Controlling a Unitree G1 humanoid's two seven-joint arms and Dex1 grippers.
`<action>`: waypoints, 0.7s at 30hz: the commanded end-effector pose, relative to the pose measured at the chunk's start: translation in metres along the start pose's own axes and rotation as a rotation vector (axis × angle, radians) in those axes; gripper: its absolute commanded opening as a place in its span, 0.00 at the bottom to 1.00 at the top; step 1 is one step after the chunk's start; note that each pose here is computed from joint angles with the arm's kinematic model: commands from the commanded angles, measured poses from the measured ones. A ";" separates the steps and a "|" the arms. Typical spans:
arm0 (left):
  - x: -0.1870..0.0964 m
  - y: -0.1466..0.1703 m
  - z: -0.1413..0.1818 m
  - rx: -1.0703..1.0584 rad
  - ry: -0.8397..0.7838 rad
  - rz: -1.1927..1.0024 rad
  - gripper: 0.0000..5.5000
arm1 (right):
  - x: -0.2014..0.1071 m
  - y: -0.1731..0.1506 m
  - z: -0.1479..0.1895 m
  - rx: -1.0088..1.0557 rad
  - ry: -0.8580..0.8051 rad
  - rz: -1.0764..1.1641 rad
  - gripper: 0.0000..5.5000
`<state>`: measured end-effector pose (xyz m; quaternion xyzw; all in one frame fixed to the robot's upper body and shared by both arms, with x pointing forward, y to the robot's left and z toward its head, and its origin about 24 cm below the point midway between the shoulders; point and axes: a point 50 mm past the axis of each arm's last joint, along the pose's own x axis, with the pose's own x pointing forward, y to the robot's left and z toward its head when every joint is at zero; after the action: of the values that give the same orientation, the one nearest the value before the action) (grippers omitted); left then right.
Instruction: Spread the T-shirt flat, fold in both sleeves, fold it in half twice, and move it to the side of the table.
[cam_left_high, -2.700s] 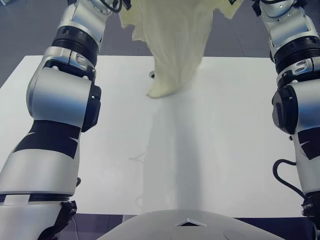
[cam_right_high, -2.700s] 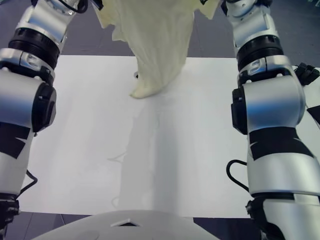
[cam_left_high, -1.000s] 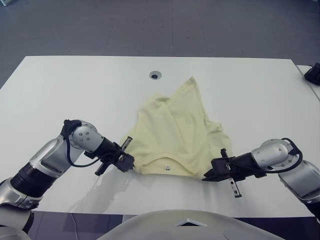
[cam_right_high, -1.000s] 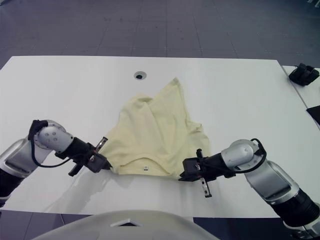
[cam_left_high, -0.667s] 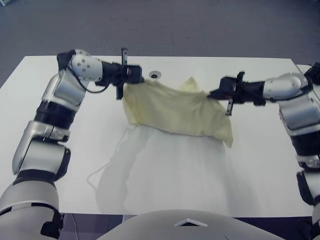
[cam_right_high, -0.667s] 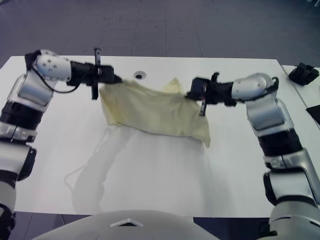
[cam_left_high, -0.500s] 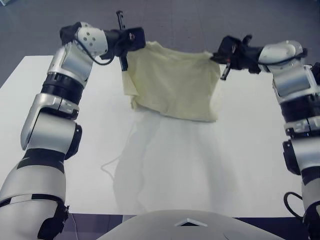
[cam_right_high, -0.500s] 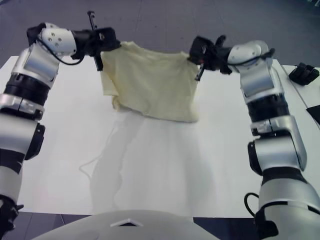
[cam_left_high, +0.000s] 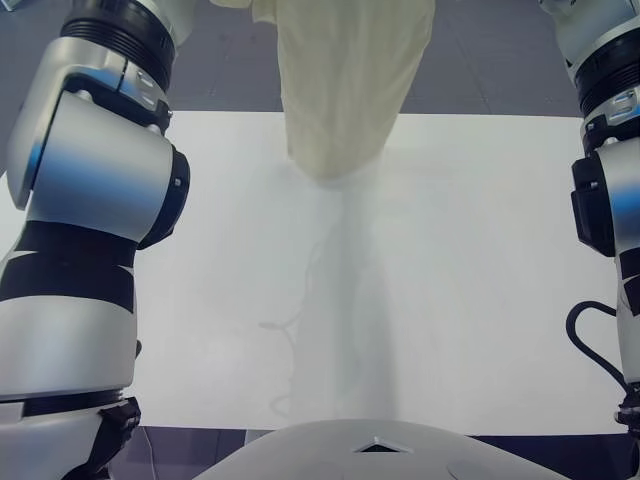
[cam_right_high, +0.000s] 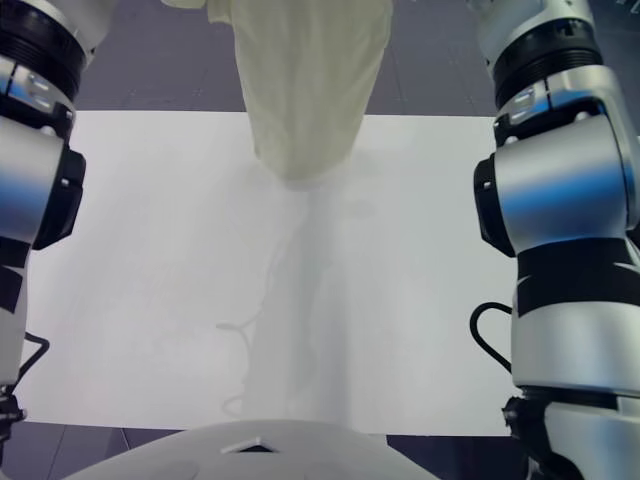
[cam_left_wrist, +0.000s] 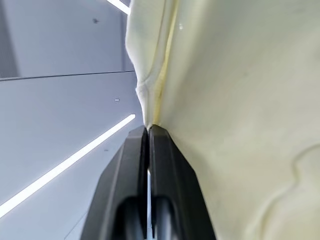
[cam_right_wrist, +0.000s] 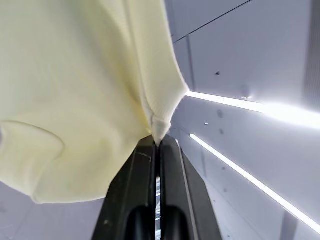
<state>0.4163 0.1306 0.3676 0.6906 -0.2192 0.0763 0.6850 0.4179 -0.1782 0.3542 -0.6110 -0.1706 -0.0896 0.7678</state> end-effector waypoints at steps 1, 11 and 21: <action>-0.002 0.006 -0.015 0.090 0.049 0.038 0.00 | -0.002 -0.005 -0.012 0.000 0.042 -0.019 0.00; -0.045 -0.110 -0.027 0.138 -0.154 -0.476 0.00 | -0.026 0.061 -0.041 0.180 -0.030 0.388 0.00; -0.084 -0.091 -0.034 -0.097 -0.480 -0.719 0.00 | -0.100 0.081 -0.071 0.491 -0.284 1.134 0.00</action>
<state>0.4039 0.1728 0.2603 0.7281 -0.1395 -0.2430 0.6256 0.3967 -0.2261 0.2453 -0.4664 -0.0031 0.3103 0.8283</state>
